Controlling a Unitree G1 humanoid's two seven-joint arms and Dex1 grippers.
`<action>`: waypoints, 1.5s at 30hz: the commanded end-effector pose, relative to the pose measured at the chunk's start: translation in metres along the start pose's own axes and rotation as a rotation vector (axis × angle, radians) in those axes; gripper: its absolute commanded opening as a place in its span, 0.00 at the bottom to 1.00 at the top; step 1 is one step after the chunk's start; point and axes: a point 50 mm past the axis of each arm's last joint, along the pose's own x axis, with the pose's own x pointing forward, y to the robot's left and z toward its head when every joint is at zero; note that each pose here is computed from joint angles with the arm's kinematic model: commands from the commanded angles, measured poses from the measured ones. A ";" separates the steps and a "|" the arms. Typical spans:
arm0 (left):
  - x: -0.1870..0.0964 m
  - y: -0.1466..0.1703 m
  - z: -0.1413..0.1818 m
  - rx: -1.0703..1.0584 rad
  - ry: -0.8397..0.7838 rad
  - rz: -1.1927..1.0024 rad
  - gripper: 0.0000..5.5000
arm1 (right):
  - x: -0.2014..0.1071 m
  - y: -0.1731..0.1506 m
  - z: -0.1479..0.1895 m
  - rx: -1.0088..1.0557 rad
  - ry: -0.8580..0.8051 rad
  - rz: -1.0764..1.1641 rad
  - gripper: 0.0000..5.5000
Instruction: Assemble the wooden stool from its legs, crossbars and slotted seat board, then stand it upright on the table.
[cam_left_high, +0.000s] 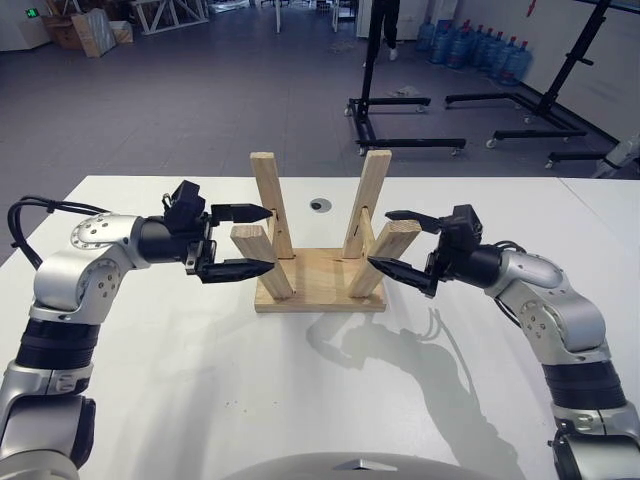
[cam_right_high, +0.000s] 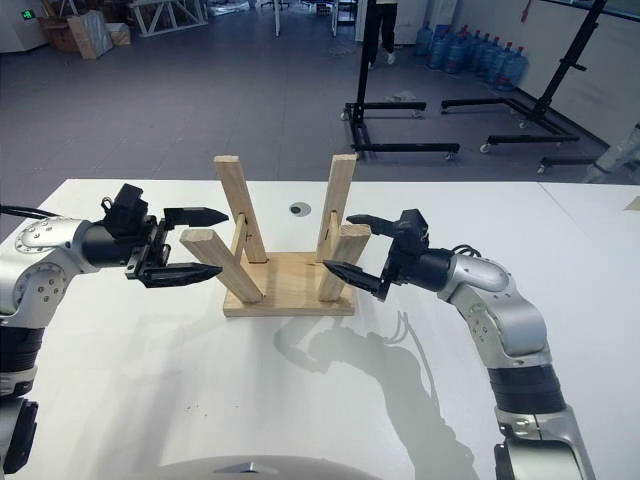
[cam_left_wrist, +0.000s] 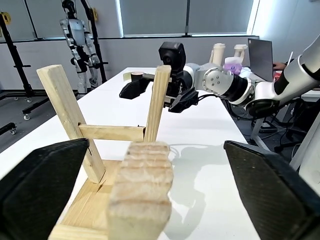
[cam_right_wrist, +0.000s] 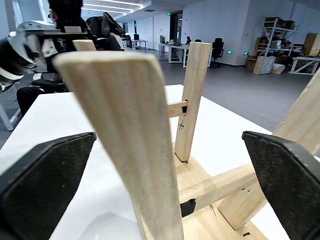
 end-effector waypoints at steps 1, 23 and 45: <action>-0.002 -0.002 -0.011 -0.009 0.023 0.011 0.78 | -0.003 -0.003 0.006 -0.050 0.013 0.003 0.85; 0.000 0.009 -0.007 -0.259 -0.061 0.014 0.25 | 0.000 -0.005 0.011 0.051 -0.007 0.064 0.28; 0.038 0.067 -0.105 -1.232 0.062 0.619 0.23 | 0.038 -0.044 -0.060 1.225 0.221 -0.285 0.25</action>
